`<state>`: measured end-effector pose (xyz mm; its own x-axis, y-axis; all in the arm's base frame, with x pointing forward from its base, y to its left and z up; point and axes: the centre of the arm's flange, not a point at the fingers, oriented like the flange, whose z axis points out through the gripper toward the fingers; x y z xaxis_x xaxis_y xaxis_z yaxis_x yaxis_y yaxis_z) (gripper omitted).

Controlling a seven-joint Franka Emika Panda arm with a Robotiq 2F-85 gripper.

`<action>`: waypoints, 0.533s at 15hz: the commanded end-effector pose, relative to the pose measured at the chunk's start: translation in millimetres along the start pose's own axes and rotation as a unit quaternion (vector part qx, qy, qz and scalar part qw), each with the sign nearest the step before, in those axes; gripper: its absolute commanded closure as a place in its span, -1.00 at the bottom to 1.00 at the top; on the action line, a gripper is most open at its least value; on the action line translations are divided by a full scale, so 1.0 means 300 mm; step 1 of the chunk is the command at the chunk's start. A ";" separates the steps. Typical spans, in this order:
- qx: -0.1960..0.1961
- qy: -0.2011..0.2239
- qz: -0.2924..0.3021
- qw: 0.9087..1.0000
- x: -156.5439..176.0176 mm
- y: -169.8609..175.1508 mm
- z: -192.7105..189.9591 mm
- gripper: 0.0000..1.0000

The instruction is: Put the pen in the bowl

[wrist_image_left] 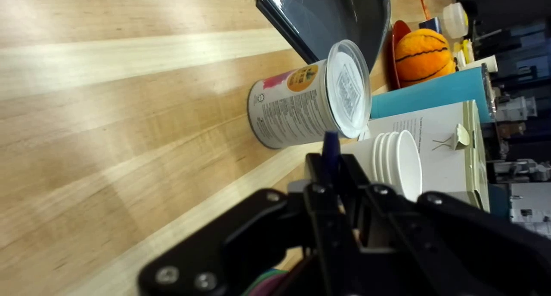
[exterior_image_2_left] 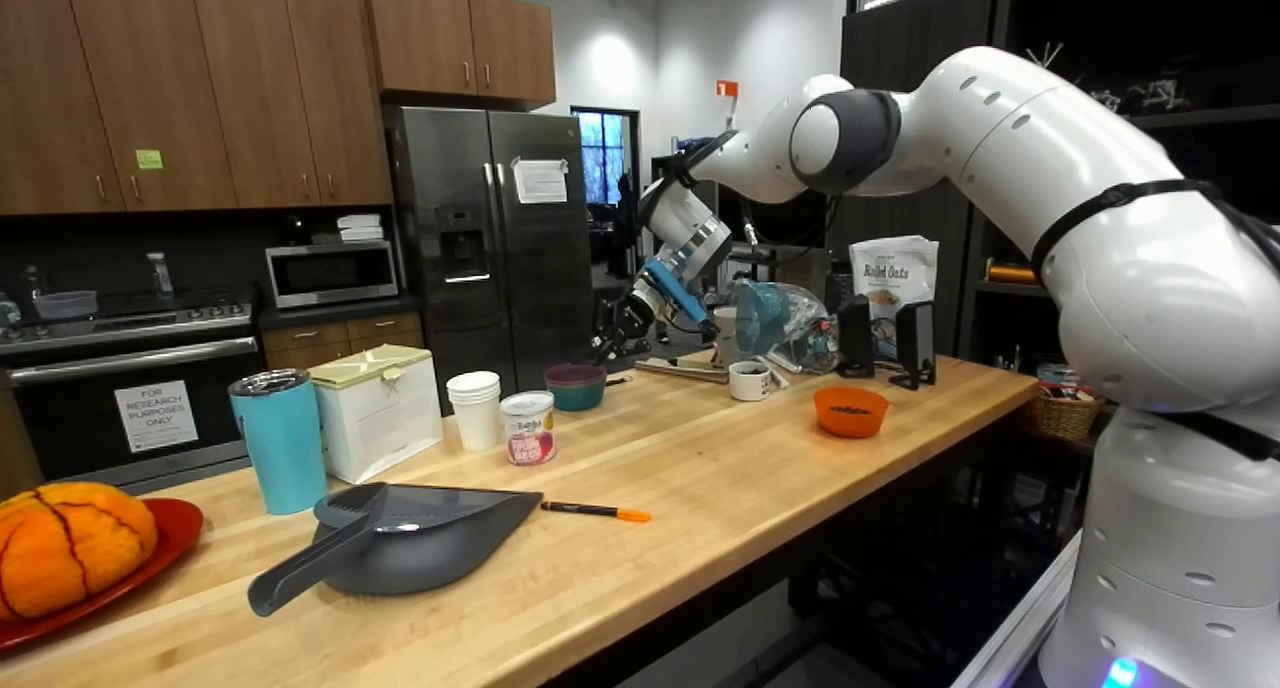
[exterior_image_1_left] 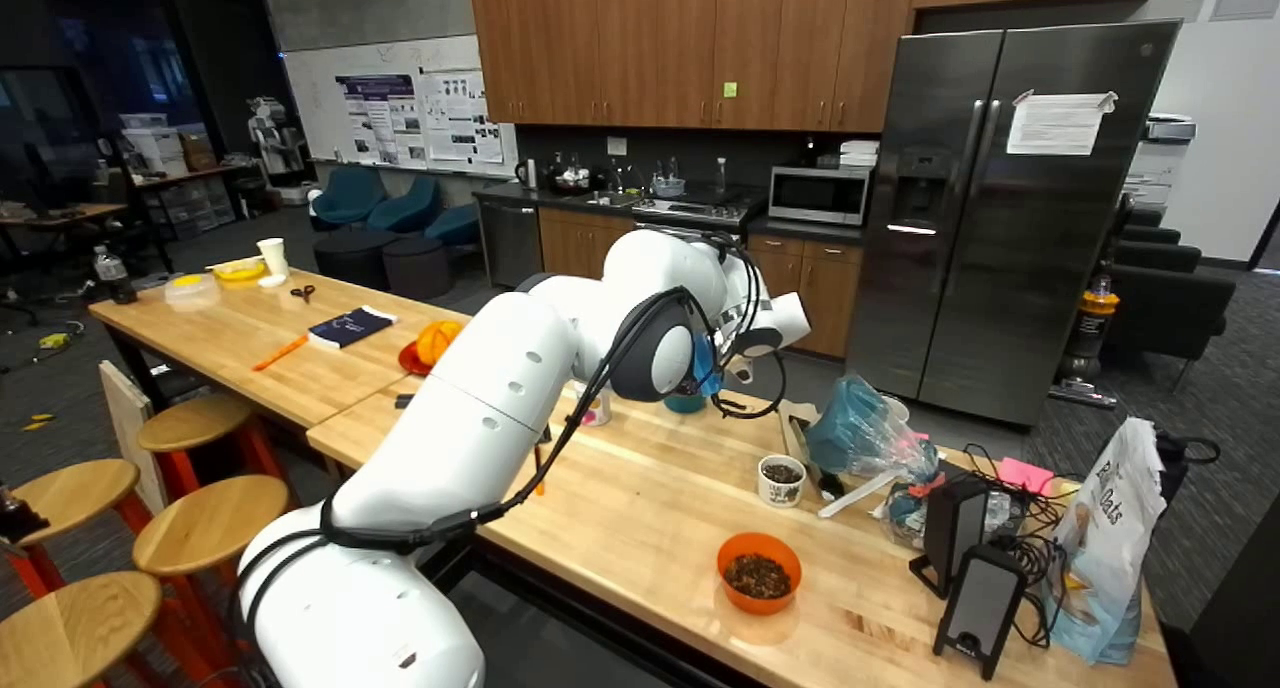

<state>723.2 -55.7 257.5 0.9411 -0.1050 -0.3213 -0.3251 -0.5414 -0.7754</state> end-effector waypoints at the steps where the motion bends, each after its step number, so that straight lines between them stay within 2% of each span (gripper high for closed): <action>1: 0.009 0.011 0.013 1.000 0.032 -0.007 -0.025 0.93; 8: 0.006 0.020 0.022 1.000 0.057 0.011 -0.024 0.93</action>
<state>729.1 -60.5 252.7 0.9334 -0.1416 -0.3298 -0.3520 -0.5397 -0.7647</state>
